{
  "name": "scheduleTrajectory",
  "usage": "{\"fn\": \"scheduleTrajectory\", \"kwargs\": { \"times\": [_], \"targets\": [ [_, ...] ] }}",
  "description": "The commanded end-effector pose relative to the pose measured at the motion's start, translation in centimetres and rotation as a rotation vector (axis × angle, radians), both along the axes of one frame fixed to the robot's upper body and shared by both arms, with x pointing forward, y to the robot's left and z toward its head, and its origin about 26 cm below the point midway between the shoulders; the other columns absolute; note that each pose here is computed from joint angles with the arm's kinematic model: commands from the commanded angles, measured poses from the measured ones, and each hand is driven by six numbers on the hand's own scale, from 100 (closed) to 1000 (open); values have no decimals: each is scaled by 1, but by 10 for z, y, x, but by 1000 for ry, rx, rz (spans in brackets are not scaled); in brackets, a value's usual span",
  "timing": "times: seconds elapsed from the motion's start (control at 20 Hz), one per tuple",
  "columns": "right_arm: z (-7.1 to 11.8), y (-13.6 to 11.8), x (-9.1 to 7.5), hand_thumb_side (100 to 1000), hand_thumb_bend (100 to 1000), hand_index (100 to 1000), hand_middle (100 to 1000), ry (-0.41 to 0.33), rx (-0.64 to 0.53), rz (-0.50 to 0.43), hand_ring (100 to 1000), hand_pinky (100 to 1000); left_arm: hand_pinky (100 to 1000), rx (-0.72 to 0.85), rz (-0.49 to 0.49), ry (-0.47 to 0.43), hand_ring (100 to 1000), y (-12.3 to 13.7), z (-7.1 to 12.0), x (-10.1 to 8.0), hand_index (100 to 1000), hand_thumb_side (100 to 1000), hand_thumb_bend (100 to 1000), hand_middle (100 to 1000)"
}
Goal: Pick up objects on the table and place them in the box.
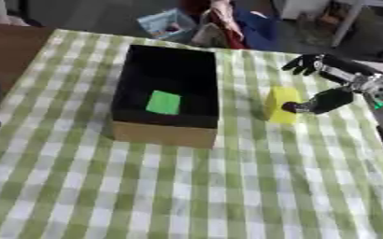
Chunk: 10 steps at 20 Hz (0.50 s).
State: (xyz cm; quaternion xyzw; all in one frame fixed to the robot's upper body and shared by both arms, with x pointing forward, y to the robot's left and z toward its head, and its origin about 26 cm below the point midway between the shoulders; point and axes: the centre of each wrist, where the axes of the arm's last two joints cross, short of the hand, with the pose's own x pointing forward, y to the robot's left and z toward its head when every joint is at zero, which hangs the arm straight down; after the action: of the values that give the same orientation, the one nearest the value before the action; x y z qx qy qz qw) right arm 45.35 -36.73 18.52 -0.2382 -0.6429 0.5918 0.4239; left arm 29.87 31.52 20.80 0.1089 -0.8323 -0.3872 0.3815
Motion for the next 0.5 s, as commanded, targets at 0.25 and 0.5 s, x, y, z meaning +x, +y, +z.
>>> {"fn": "scheduleTrajectory", "kwargs": {
  "times": [0.25, 0.5],
  "targets": [
    [2, -10, 3, 454, 450, 893, 824, -11, 17, -60, 815, 807, 725, 12, -27, -16, 503, -5, 4, -3, 701, 445, 465, 512],
    [-12, -16, 2, 457, 414, 877, 791, 3, 60, -108, 793, 800, 726, 9, -44, -10, 502, -9, 2, -3, 701, 452, 463, 511]
  ]
}}
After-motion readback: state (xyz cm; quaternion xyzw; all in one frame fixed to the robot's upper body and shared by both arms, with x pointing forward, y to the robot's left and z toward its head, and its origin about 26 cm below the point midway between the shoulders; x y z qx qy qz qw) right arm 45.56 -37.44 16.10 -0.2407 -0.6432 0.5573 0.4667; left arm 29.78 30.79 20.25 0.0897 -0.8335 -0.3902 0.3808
